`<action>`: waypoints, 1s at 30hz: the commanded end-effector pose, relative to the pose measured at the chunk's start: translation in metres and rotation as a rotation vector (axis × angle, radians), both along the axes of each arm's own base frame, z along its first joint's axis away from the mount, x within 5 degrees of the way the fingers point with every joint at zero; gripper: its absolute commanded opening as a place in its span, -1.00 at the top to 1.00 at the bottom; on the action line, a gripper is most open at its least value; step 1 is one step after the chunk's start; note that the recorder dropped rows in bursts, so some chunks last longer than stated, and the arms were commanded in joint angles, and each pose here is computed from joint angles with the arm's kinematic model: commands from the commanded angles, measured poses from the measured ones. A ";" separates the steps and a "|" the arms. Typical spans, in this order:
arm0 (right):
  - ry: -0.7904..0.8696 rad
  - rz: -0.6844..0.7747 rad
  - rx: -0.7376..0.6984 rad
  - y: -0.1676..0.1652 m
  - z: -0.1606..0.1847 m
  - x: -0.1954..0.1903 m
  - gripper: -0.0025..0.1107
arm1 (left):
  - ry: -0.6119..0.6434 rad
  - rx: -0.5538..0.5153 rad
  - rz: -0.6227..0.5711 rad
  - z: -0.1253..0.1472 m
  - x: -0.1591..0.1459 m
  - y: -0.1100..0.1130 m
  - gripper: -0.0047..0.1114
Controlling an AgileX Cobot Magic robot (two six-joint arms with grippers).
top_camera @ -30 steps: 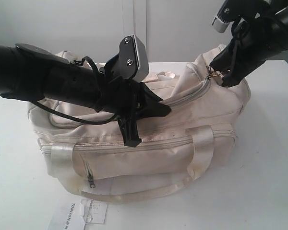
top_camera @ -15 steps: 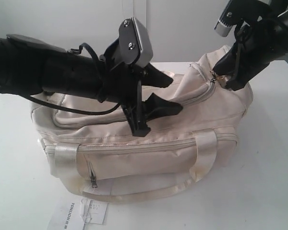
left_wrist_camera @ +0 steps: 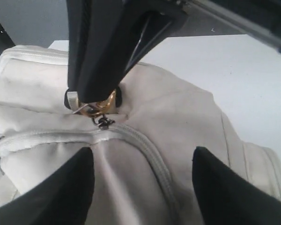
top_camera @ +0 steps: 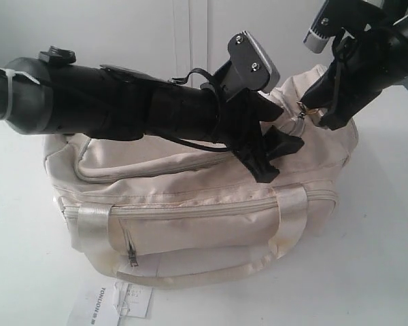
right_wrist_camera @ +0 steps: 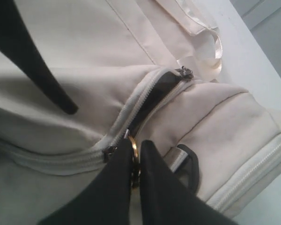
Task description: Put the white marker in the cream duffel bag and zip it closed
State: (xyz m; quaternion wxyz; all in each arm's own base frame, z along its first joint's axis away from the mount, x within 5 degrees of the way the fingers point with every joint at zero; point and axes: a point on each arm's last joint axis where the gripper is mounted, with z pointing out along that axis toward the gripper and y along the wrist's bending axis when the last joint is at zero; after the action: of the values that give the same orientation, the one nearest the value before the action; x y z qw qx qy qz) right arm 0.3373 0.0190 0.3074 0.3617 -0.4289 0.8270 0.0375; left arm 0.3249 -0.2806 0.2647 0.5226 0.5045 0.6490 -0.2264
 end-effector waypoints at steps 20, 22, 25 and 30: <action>-0.099 -0.085 0.054 -0.004 0.010 0.007 0.96 | -0.094 0.009 -0.148 0.000 -0.007 -0.013 0.92; -0.110 -0.096 0.051 -0.005 0.009 0.010 0.96 | -0.103 0.005 -0.143 0.004 -0.008 -0.012 0.92; -0.118 -0.115 0.071 -0.005 0.008 0.013 0.96 | -0.101 -0.001 -0.144 0.006 -0.008 -0.011 0.92; -0.165 -0.180 0.108 -0.007 0.007 0.022 0.96 | -0.078 -0.028 -0.170 0.008 -0.012 -0.013 0.92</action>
State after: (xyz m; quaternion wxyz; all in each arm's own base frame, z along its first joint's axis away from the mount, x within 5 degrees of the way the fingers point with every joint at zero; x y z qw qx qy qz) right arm 0.3487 0.0198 0.3110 0.4147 -0.3757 0.8277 0.0427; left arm 0.3241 -0.2885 0.2618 0.5174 0.5120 0.6382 -0.2506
